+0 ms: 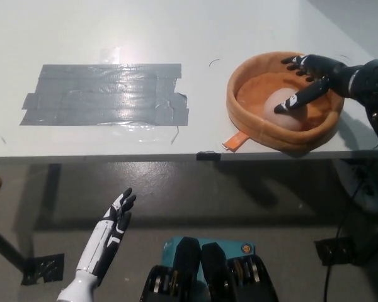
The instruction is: An emotional support dumpling is kept in a soft plate infront in the middle of the desk infront of the robot. The robot extends its right arm to pick up the dumpling and hands it to a person
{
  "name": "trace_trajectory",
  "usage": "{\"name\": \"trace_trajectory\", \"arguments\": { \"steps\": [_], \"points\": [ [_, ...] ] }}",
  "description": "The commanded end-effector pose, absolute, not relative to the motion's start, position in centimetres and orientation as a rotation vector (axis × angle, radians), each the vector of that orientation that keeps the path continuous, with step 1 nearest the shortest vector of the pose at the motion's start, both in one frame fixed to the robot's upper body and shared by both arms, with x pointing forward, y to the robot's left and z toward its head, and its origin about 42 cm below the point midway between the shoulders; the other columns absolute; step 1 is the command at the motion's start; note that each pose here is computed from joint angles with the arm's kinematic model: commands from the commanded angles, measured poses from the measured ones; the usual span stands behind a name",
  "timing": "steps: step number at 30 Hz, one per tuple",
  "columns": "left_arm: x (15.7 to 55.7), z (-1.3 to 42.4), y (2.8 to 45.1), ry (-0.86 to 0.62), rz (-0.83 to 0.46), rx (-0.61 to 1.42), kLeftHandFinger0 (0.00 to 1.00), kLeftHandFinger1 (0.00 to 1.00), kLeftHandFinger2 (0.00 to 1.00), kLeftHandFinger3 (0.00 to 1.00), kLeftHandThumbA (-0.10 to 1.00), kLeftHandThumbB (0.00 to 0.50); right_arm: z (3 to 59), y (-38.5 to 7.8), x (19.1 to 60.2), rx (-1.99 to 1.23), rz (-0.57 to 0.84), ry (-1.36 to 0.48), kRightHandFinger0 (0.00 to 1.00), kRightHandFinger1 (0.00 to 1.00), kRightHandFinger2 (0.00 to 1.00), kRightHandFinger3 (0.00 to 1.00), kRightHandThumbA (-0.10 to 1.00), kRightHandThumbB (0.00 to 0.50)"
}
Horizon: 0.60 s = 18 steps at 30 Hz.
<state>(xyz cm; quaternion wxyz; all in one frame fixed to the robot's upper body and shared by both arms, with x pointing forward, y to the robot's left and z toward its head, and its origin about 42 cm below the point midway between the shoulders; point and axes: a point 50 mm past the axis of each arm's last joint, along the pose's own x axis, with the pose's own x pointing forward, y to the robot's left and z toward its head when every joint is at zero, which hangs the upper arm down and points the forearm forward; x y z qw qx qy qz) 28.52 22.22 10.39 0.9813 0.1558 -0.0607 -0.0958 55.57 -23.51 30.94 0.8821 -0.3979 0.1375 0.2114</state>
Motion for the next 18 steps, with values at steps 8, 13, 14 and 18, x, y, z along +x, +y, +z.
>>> {"name": "trace_trajectory", "arguments": {
  "steps": [8, 13, 14, 18],
  "points": [
    [29.3, 11.6, 22.1, -0.191, -0.215, 0.381, 1.0, 1.0, 1.0, 1.0, 0.94, 0.159, 38.6, -23.4, 56.1, -0.859, 0.434, 0.19, 1.0, 1.0, 1.0, 1.0, 1.0, 0.402],
    [29.4, 11.7, 22.1, -0.191, -0.219, 0.382, 1.0, 1.0, 1.0, 1.0, 0.94, 0.151, 38.1, -23.4, 55.9, -0.881, 0.469, 0.172, 1.0, 1.0, 1.0, 1.0, 1.0, 0.352],
    [29.5, 11.7, 22.1, -0.191, -0.219, 0.383, 1.0, 1.0, 1.0, 1.0, 0.94, 0.151, 38.1, -23.4, 55.8, -0.889, 0.47, 0.173, 1.0, 1.0, 1.0, 1.0, 1.0, 0.351],
    [29.6, 11.8, 22.1, -0.199, -0.215, 0.376, 1.0, 1.0, 1.0, 1.0, 0.94, 0.158, 37.6, -23.3, 55.7, -0.888, 0.46, 0.196, 1.0, 1.0, 1.0, 1.0, 1.0, 0.371]
  ]
}}
